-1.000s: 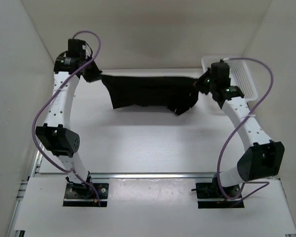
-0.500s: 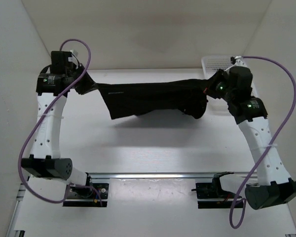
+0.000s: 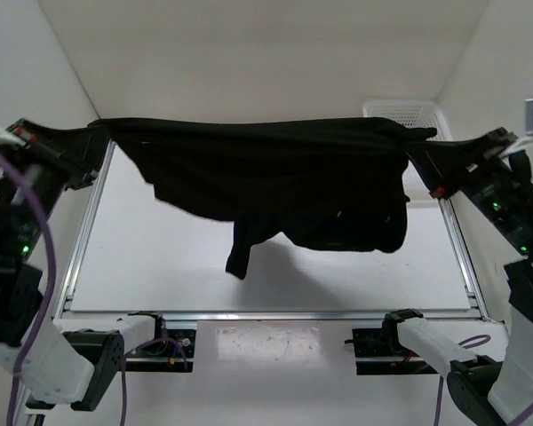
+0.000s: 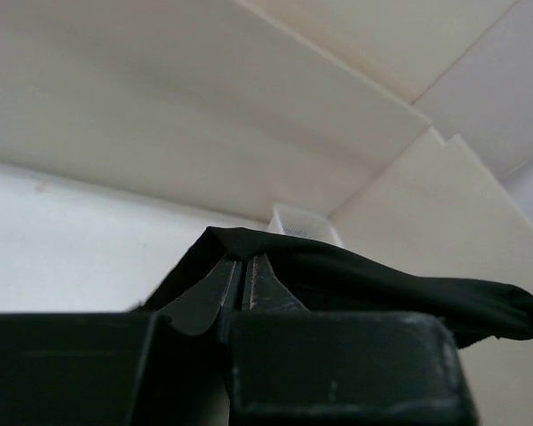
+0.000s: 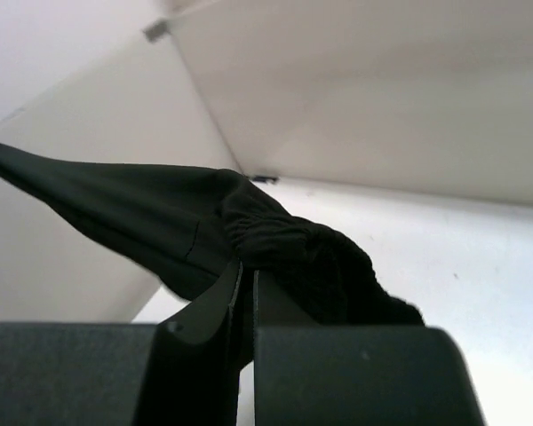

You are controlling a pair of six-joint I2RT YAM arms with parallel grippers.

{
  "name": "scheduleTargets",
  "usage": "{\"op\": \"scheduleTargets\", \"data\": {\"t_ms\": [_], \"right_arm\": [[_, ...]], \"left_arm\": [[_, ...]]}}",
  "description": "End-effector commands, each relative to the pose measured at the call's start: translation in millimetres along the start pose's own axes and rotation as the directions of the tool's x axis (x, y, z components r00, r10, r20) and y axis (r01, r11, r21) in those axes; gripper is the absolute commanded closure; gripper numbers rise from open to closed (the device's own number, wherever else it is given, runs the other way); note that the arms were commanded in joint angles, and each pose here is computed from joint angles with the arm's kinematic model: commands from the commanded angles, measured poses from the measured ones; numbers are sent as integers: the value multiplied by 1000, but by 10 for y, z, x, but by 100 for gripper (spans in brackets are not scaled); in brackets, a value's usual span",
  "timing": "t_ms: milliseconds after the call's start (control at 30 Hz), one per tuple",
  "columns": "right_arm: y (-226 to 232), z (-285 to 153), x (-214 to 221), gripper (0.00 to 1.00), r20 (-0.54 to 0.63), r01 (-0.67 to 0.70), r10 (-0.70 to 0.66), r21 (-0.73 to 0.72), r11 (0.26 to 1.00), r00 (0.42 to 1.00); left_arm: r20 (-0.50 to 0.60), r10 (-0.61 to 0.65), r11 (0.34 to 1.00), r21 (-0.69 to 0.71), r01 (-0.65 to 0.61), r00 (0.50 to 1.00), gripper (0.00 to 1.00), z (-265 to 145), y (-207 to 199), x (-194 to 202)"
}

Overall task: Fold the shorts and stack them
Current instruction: Flatten the shorts out

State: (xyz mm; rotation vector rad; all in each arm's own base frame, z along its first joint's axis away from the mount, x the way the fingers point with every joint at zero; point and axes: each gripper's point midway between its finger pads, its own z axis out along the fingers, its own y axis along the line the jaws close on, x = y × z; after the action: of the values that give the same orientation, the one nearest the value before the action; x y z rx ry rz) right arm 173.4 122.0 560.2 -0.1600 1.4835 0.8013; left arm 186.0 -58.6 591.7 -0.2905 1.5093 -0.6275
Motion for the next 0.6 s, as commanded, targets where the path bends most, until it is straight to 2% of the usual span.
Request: {"op": "scheduleTargets", "data": {"t_ms": [0,100,233,300,367,400,467,500,567], "right_arm": [[-5,-152,-168,100,50,60,-62,49,997,997],[-107,-144,-165,100,48,39,-44,105,994,998],[-507,61,160,100,-42,6,4,230,973,999],[-829,250,538,100,-135,-8,51,305,952,990],[-1062,472,762,100,-176,-10,74,340,940,982],[-1247,585,1051,100,-235,-14,107,369,929,966],[-1550,871,1366,100,-297,-3,135,407,913,945],[-1660,976,1503,100,-320,-3,150,418,908,935],[-1997,1297,1913,100,-393,9,189,449,893,900]], "left_arm": [[121,15,986,-169,5,993,90,-40,277,-243],[133,17,985,-171,6,991,90,-39,278,-272],[8,18,965,-263,-15,1000,90,393,620,36],[-54,2,953,-303,-19,999,90,677,807,215],[-173,-16,932,-360,-48,985,90,1039,1115,562],[-188,-24,923,-381,-50,982,90,1178,1235,629],[-275,-49,912,-405,-69,960,90,1447,1474,946],[-330,-71,891,-444,-89,941,90,1667,1720,1149],[-383,-100,874,-475,-102,918,90,1926,1961,1404]]}}
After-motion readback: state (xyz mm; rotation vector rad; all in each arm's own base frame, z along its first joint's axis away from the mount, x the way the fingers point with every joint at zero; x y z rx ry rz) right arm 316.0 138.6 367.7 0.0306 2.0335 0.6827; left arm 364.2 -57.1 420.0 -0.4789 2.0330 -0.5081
